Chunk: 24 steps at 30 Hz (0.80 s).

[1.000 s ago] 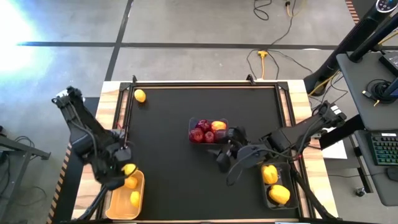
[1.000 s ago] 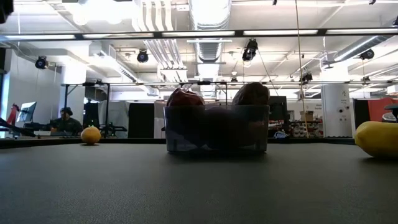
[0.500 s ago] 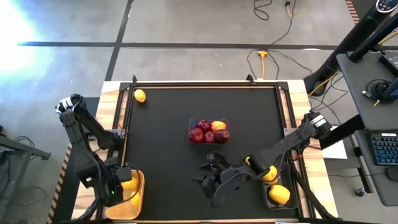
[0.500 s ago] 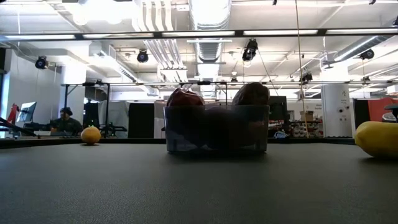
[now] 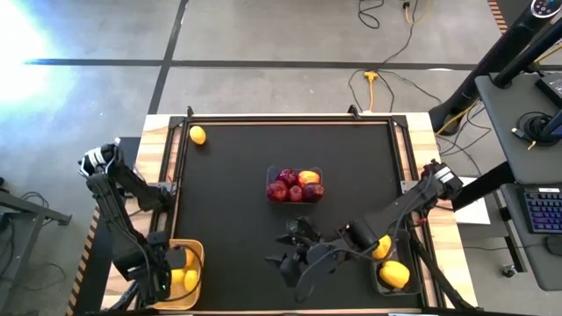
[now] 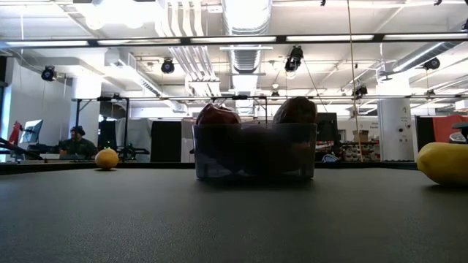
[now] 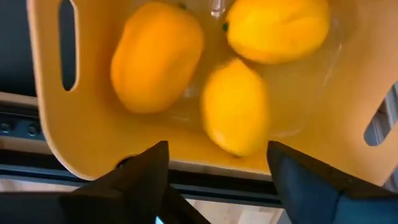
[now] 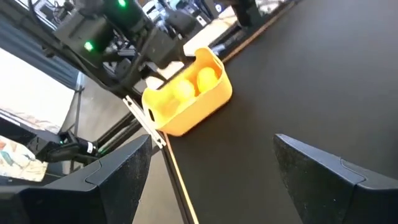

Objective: Sort produce into baskets
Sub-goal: Put the yellow lemon into the yellow bin

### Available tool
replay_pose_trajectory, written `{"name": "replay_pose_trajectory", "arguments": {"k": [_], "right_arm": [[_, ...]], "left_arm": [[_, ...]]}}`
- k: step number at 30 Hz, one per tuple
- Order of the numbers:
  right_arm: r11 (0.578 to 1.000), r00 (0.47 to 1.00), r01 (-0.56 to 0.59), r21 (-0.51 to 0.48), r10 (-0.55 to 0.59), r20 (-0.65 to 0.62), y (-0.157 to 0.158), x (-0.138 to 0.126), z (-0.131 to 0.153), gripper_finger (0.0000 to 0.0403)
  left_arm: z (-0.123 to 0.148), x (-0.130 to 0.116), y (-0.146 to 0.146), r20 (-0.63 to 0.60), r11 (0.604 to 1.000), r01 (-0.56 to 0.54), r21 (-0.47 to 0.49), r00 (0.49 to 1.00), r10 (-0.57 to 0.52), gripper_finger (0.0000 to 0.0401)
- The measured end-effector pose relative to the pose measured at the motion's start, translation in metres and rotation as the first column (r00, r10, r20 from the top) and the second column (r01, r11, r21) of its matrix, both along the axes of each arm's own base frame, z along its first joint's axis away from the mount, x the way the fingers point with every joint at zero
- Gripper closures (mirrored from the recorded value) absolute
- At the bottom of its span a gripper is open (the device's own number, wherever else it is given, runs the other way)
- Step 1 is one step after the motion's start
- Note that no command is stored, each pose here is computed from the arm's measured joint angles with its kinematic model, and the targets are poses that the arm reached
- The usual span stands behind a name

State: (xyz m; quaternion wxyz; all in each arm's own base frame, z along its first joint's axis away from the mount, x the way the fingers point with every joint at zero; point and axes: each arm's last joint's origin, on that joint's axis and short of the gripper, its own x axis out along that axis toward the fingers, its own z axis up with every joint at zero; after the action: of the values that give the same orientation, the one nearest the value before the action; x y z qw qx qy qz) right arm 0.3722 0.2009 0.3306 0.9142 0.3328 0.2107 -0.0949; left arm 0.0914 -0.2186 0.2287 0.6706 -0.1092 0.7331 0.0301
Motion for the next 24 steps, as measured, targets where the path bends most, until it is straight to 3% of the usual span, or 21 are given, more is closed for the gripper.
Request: {"name": "replay_pose_trajectory", "arguments": {"k": [6,9,13,16,18,21,24], "right_arm": [[0.999,1.0,-0.019,-0.051,0.02,0.014,-0.006,-0.003,0.033,0.0078],[0.996,1.0,-0.03,-0.082,0.03,0.005,-0.01,-0.007,0.051,0.0078],[0.988,1.0,-0.011,-0.154,0.009,-0.01,-0.019,-0.014,0.076,0.0078],[0.97,1.0,0.027,-0.243,-0.029,-0.007,-0.025,-0.02,0.09,0.0078],[0.956,0.998,0.062,-0.285,-0.061,0.013,-0.027,-0.022,0.096,0.0078],[0.949,0.998,0.066,-0.308,-0.059,0.034,-0.028,-0.024,0.104,0.0078],[0.949,0.998,0.063,-0.309,-0.056,0.03,-0.03,-0.025,0.107,0.0078]], "left_arm": [[0.015,-0.005,0.014,0.011,1.0,-0.015,0.024,1.0,0.015,0.0096],[0.042,-0.004,0.027,0.169,0.992,-0.038,0.121,0.985,0.017,0.0089],[0.081,0.007,0.06,0.414,0.936,-0.194,0.292,0.908,0.059,0.0093],[0.096,0.028,0.092,0.594,0.885,-0.413,0.217,0.775,0.216,0.0096],[0.099,0.042,0.116,0.678,0.814,-0.554,0.174,0.668,0.309,0.0096],[0.095,0.058,0.154,0.747,0.668,-0.712,0.216,0.561,0.357,0.0097],[0.087,0.066,0.198,0.786,0.449,-0.856,0.257,0.455,0.417,0.0097]]}}
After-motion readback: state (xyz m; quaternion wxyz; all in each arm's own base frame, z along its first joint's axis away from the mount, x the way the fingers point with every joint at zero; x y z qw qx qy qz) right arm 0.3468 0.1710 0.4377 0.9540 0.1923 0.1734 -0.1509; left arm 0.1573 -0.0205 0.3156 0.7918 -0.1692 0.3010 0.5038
